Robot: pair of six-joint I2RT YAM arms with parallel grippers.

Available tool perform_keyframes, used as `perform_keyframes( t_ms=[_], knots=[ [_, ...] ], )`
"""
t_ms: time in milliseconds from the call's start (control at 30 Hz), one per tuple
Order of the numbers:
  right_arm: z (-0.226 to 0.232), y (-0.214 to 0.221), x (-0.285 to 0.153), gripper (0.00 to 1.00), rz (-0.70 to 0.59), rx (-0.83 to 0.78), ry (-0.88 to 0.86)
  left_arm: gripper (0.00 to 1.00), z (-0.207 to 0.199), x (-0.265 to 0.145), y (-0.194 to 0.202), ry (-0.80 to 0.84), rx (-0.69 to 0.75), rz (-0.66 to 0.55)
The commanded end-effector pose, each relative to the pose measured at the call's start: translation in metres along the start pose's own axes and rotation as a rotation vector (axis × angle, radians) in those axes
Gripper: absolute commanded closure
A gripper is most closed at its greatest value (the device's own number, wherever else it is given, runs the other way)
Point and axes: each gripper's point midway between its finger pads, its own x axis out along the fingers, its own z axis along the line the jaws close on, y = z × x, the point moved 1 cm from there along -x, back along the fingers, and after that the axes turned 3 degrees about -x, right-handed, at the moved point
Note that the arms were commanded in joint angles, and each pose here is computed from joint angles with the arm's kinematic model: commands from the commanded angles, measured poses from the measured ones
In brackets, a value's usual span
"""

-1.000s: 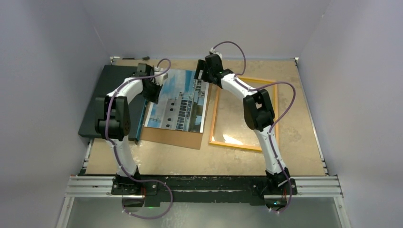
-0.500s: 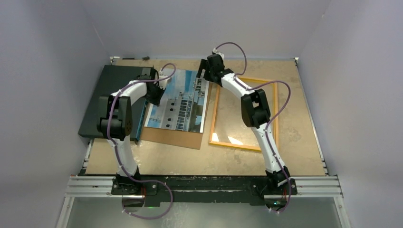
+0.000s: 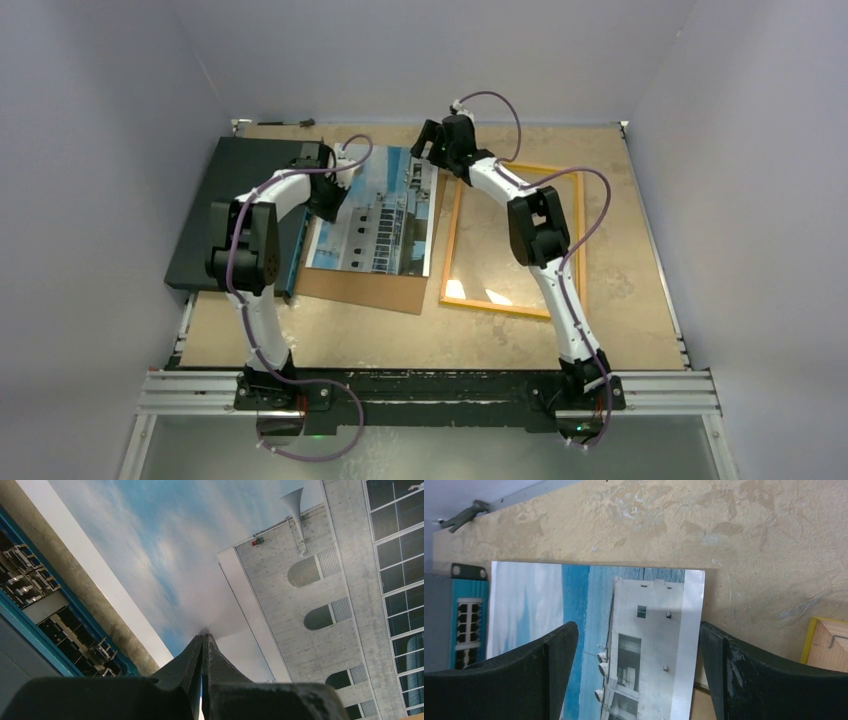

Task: Put the photo into the frame

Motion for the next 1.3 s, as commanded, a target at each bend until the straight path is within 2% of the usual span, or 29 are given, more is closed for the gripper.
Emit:
perform_keyframes(
  t_ms=[0, 367, 633, 700, 767, 867, 1100, 1133, 1200, 1267],
  knots=[
    [0.016, -0.004, -0.013, 0.09, 0.003, 0.091, -0.144, 1.0, -0.003, 0.019, 0.011, -0.003, 0.038, 0.043],
    [0.072, -0.026, -0.058, 0.16, -0.04, 0.183, -0.513, 1.0, -0.005, 0.022, 0.016, -0.008, 0.058, 0.055],
    [0.079, -0.03, -0.083, 0.23, -0.072, 0.163, -0.563, 1.0, -0.006, 0.023, 0.018, -0.007, 0.061, 0.057],
    [0.077, -0.028, -0.088, 0.29, -0.074, 0.147, -0.551, 1.0, -0.007, 0.021, 0.016, -0.004, 0.06, 0.05],
    [0.074, -0.024, -0.09, 0.4, -0.074, 0.125, -0.512, 1.0, -0.008, 0.017, 0.012, 0.007, 0.053, 0.038],
    [0.069, -0.018, -0.087, 0.64, -0.061, 0.089, -0.442, 1.0, -0.014, 0.002, -0.002, 0.036, 0.036, 0.0],
    [0.072, -0.026, -0.093, 0.96, -0.067, 0.07, -0.393, 1.0, -0.027, -0.066, -0.056, 0.104, 0.014, -0.159],
    [0.074, -0.028, -0.096, 1.0, -0.07, 0.068, -0.396, 1.0, -0.029, -0.076, -0.061, 0.112, 0.011, -0.176],
    [0.077, -0.035, -0.101, 1.0, -0.077, 0.068, -0.39, 0.99, -0.036, -0.095, -0.073, 0.138, 0.001, -0.211],
    [0.078, -0.039, -0.107, 1.0, -0.079, 0.074, -0.364, 0.82, -0.05, -0.112, -0.084, 0.166, 0.002, -0.235]
  ],
)
